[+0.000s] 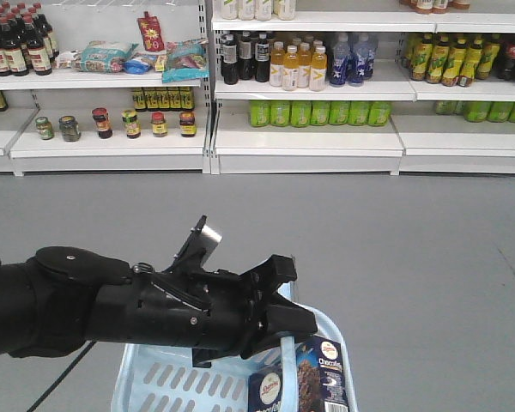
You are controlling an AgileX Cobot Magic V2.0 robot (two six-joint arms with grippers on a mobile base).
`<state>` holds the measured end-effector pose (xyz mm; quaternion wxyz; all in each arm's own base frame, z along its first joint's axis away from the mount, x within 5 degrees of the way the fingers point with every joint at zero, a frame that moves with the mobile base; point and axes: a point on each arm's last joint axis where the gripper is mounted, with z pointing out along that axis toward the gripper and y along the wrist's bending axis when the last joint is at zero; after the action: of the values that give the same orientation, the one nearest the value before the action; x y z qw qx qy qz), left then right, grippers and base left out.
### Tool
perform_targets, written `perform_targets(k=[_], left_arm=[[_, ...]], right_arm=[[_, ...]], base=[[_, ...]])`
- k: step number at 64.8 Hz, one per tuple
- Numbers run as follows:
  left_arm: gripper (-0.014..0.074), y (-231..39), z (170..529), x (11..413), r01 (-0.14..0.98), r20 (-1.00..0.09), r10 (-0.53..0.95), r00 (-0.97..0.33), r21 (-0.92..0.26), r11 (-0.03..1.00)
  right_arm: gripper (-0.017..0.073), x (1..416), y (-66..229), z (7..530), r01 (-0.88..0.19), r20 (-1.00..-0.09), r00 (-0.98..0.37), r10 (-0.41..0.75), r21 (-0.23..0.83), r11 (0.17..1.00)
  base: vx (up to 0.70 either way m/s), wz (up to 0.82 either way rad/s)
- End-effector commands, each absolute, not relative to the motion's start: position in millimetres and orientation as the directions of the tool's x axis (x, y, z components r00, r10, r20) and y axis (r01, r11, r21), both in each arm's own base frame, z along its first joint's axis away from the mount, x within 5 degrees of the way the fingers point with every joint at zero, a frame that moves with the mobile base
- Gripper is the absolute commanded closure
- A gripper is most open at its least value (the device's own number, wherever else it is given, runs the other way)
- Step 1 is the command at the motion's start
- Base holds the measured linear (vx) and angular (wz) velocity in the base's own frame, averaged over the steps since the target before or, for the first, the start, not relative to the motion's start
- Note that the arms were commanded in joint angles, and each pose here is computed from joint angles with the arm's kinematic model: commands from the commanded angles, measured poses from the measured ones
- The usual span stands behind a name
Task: Left arm holds basket, right arm returns cookies
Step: 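Turn the base along the drink shelves, keeping the basket held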
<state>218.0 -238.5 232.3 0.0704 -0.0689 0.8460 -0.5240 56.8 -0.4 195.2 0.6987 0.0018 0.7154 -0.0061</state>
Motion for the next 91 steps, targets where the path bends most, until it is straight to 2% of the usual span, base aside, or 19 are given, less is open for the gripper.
perform_targets(k=[1, 66, 91], left_arm=[[0.06, -240.5, 259.1, 215.0, -0.024, -0.044, -0.188, -0.981, -0.939, 0.344], [0.06, -240.8, 258.1, 215.3, -0.026, -0.042, -0.188, -0.981, -0.938, 0.346], [0.06, -240.8, 258.1, 215.3, -0.026, -0.042, -0.188, -0.981, -0.938, 0.346]], right_arm=[[0.0568, 55.8, -0.8, 203.2, 0.016, -0.998, 0.064, -0.008, -0.007, 1.0], [0.0568, 55.8, -0.8, 203.2, 0.016, -0.998, 0.064, -0.008, -0.007, 1.0], [0.0568, 55.8, -0.8, 203.2, 0.016, -0.998, 0.064, -0.008, -0.007, 1.0]], base=[[0.39, 0.02], [0.39, -0.01], [0.35, -0.19]])
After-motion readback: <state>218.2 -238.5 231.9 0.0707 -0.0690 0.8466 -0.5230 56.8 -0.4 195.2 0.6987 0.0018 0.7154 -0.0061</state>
